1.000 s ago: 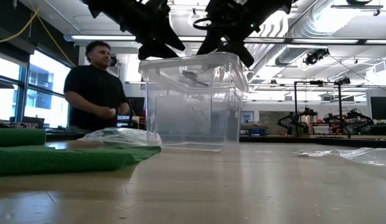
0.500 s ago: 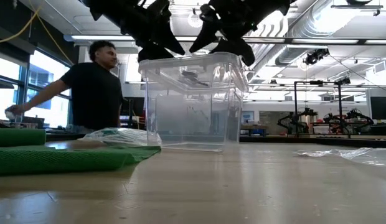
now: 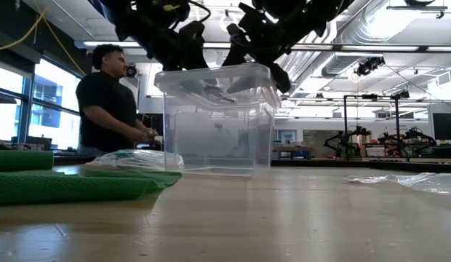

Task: Roll bandage
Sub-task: Open the transparent storage box

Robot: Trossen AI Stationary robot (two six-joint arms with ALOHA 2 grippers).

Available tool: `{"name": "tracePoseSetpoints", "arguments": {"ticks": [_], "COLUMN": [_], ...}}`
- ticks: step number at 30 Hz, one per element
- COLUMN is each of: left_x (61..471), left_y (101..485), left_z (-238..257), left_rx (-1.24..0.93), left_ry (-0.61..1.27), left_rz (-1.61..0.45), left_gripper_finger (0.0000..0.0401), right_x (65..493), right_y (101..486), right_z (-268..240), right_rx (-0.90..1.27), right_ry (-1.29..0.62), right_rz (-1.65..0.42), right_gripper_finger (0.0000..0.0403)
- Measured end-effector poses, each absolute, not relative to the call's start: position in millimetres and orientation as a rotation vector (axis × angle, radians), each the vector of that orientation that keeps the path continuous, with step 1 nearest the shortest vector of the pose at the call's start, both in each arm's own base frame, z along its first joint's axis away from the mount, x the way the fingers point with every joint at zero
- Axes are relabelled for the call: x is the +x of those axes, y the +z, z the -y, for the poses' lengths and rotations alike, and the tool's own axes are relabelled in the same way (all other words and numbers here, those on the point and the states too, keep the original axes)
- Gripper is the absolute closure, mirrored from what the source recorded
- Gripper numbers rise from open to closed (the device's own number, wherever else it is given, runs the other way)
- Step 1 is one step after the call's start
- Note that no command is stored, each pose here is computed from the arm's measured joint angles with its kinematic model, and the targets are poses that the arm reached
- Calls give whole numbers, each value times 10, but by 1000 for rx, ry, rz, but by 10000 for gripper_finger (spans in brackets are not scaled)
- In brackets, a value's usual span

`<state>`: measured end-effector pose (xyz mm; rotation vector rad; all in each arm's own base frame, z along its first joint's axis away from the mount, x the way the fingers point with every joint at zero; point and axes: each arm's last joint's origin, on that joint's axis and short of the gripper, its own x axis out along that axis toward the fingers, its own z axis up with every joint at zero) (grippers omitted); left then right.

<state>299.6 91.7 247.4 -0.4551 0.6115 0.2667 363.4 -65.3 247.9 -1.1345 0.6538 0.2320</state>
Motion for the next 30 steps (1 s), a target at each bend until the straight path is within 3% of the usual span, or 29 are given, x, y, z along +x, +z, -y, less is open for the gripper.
{"name": "tracePoseSetpoints", "arguments": {"ticks": [7,11,19,30], "left_x": [2975,2905,2980,3098], "left_y": [2652,2851,2645,2653], "left_z": [-915,-925,-993,-976], "left_rx": [-468,-407,-401,-368], "left_ry": [265,371,420,351], "left_rz": [-578,-673,-804,-771], "left_gripper_finger": [217,223,278,324], "right_x": [3648,3647,3656,3653], "right_y": [2474,2474,2481,2481], "right_z": [661,664,667,668], "right_rx": [-1092,-1090,-1095,-1092], "right_ry": [195,183,168,165], "right_rz": [-659,-666,-658,-659], "right_gripper_finger": [183,183,183,183]}}
